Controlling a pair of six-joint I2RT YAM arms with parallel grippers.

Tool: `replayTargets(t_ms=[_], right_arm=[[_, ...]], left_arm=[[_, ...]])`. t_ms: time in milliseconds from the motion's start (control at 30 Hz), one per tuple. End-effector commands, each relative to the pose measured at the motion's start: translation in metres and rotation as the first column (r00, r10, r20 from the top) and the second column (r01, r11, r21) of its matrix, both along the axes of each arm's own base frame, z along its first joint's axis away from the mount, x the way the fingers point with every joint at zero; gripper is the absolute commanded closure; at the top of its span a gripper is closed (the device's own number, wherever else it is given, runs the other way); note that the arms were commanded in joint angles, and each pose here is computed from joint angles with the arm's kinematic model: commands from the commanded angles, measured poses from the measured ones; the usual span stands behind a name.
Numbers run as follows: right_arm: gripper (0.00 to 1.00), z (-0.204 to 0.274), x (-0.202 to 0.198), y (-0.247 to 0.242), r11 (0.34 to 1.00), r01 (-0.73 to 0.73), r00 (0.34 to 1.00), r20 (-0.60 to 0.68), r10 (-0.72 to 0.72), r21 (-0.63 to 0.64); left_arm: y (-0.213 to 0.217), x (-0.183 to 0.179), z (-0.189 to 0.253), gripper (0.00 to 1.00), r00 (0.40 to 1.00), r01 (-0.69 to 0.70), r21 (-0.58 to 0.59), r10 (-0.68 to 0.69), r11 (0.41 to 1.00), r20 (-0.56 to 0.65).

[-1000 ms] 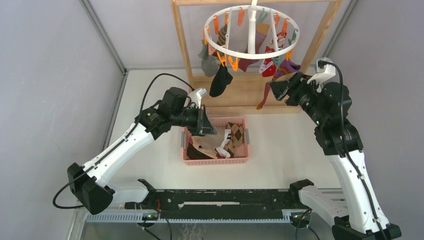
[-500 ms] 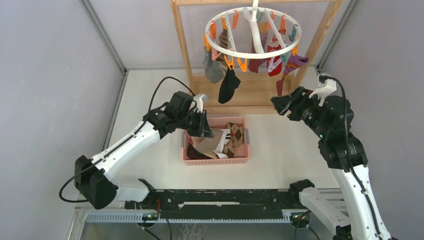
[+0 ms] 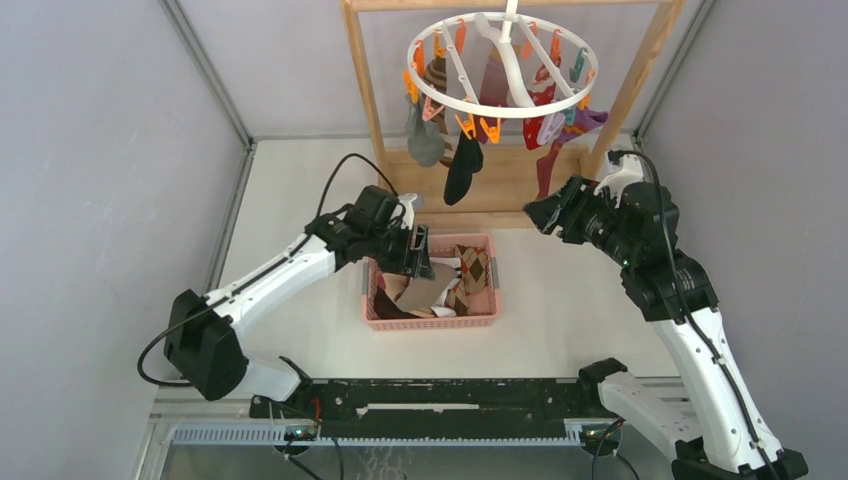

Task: Remove the socks clipped to the hanger
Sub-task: Place the sock in the bin.

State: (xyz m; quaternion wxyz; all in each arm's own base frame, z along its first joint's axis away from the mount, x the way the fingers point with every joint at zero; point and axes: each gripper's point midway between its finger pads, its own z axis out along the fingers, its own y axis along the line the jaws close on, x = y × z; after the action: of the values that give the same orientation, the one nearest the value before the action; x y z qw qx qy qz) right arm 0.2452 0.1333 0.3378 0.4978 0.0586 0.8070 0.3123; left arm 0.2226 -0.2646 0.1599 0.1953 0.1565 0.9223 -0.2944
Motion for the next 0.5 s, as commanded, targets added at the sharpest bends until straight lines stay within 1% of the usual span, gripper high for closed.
replayTargets(t_ms=[0, 33, 67, 100, 200, 233, 367, 467], right_arm=[[0.33, -0.003, 0.0, 0.012, 0.999, -0.048, 0.999, -0.01, 0.048, 0.0], [0.33, -0.005, 0.0, 0.013, 0.998, -0.056, 0.998, -0.016, 0.056, -0.005], [0.33, -0.007, 0.0, 0.015, 0.998, -0.063, 0.998, -0.023, 0.063, -0.009], [0.33, -0.009, 0.0, 0.018, 0.997, -0.075, 0.997, -0.029, 0.074, -0.012], [0.32, -0.015, -0.002, 0.025, 0.994, -0.11, 0.993, -0.053, 0.109, -0.024], [0.29, -0.018, -0.003, 0.028, 0.992, -0.125, 0.991, -0.061, 0.123, -0.03], [0.23, -0.032, -0.009, 0.042, 0.979, -0.196, 0.977, -0.102, 0.189, -0.062], [0.21, -0.04, -0.015, 0.057, 0.961, -0.26, 0.962, -0.118, 0.248, -0.094]], left_arm=[[-0.009, 0.022, 0.012, 0.28, 0.996, 0.021, 0.005, -0.022, 1.0, 0.089], [-0.01, 0.025, 0.013, 0.18, 0.995, 0.02, 0.009, -0.021, 1.0, 0.096], [-0.01, 0.027, 0.014, 0.03, 0.995, 0.017, 0.013, -0.019, 1.0, 0.102], [-0.01, 0.03, 0.017, 0.01, 0.994, 0.012, 0.017, -0.014, 1.0, 0.111], [-0.006, 0.037, 0.026, 0.0, 0.99, -0.021, 0.038, 0.015, 0.999, 0.141], [-0.004, 0.04, 0.03, 0.0, 0.988, -0.036, 0.041, 0.029, 0.999, 0.154], [-0.001, 0.049, 0.051, 0.0, 0.976, -0.078, 0.028, 0.071, 0.997, 0.207], [0.002, 0.054, 0.067, 0.0, 0.968, -0.108, 0.019, 0.101, 0.994, 0.232]])
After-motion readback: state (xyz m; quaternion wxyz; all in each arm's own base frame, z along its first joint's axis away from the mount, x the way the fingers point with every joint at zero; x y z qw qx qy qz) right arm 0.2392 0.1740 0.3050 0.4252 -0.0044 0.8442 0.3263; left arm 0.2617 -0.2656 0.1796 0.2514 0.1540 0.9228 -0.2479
